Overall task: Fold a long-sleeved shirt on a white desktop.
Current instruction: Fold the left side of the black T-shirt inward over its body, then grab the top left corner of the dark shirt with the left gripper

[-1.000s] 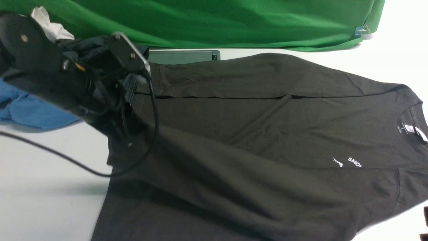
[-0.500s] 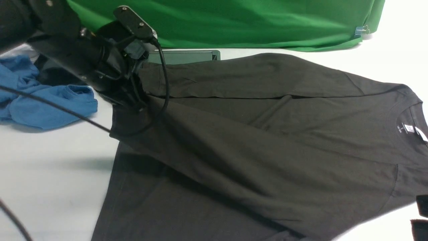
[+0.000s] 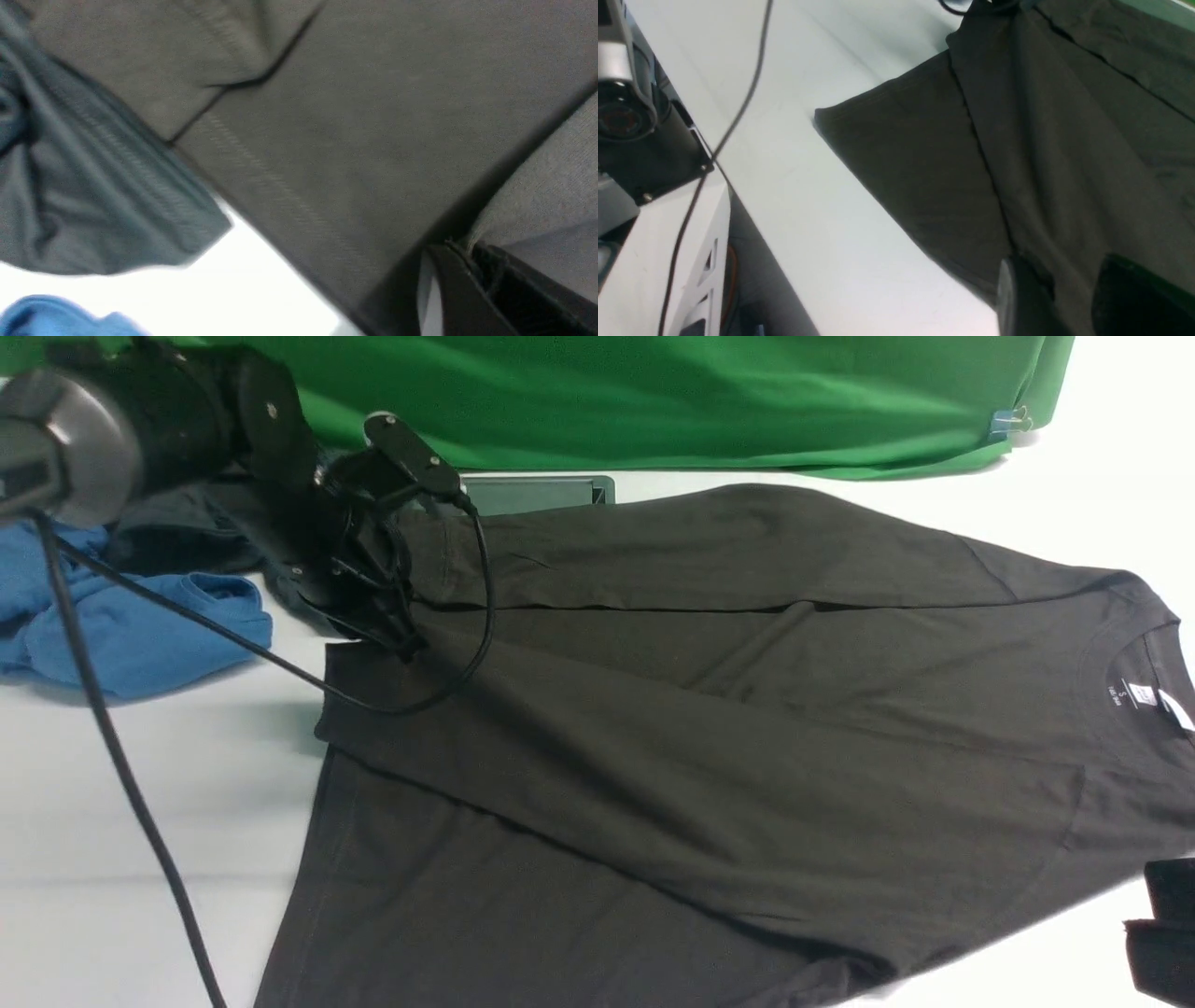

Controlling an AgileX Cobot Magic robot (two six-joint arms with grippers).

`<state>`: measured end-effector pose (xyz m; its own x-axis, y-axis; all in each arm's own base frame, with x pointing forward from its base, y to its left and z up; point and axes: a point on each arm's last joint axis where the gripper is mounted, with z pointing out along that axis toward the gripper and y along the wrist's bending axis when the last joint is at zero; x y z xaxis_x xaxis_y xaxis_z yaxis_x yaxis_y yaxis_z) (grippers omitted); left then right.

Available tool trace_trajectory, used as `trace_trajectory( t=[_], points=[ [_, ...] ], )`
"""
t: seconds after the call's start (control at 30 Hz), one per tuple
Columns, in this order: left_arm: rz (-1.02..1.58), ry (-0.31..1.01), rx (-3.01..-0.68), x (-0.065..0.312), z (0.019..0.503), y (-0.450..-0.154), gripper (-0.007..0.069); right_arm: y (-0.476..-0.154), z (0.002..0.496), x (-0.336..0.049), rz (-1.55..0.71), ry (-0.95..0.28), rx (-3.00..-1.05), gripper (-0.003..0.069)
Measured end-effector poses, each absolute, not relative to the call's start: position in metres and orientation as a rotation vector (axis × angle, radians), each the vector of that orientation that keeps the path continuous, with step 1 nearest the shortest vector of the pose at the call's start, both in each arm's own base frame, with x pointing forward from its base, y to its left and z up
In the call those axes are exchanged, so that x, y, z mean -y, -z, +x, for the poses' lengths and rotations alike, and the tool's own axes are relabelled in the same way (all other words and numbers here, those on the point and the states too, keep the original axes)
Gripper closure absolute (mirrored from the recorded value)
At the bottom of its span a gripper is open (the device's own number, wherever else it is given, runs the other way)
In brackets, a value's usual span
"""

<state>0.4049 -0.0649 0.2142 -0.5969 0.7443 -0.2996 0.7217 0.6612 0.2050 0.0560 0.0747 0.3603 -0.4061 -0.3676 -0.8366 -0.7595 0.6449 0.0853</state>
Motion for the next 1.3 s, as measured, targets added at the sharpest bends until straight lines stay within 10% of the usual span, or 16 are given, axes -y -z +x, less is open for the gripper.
trace_trajectory(
  t=[0.43, 0.53, 0.67, 0.77, 1.0, 1.3],
  points=[
    [1.016, -0.193, -2.527, 0.058, 0.408, -0.223, 0.0111, -0.354, 0.064, -0.076, -0.685, -0.583, -2.176, 0.0417],
    [0.936, -0.176, -2.522, 0.061, 0.399, -0.245, 0.0159, -0.347, 0.071, -0.076, -0.640, -0.483, -2.259, 0.0417],
    [0.933, -0.094, -2.426, 0.090, 0.363, -0.303, 0.0502, -0.332, 0.091, -0.086, -0.602, -0.250, -2.383, 0.0417],
    [0.995, -0.004, -2.335, 0.116, 0.324, -0.331, 0.0599, -0.318, 0.109, -0.102, -0.623, -0.118, -2.448, 0.0417],
    [1.113, 0.122, -2.290, 0.140, 0.240, -0.316, 0.0611, -0.281, 0.173, -0.083, -0.401, 0.099, -2.662, 0.0417],
    [1.243, 0.200, -2.304, 0.128, 0.158, -0.254, 0.0611, -0.251, 0.217, 0.006, 0.353, -0.090, -2.804, 0.0328]
  ],
)
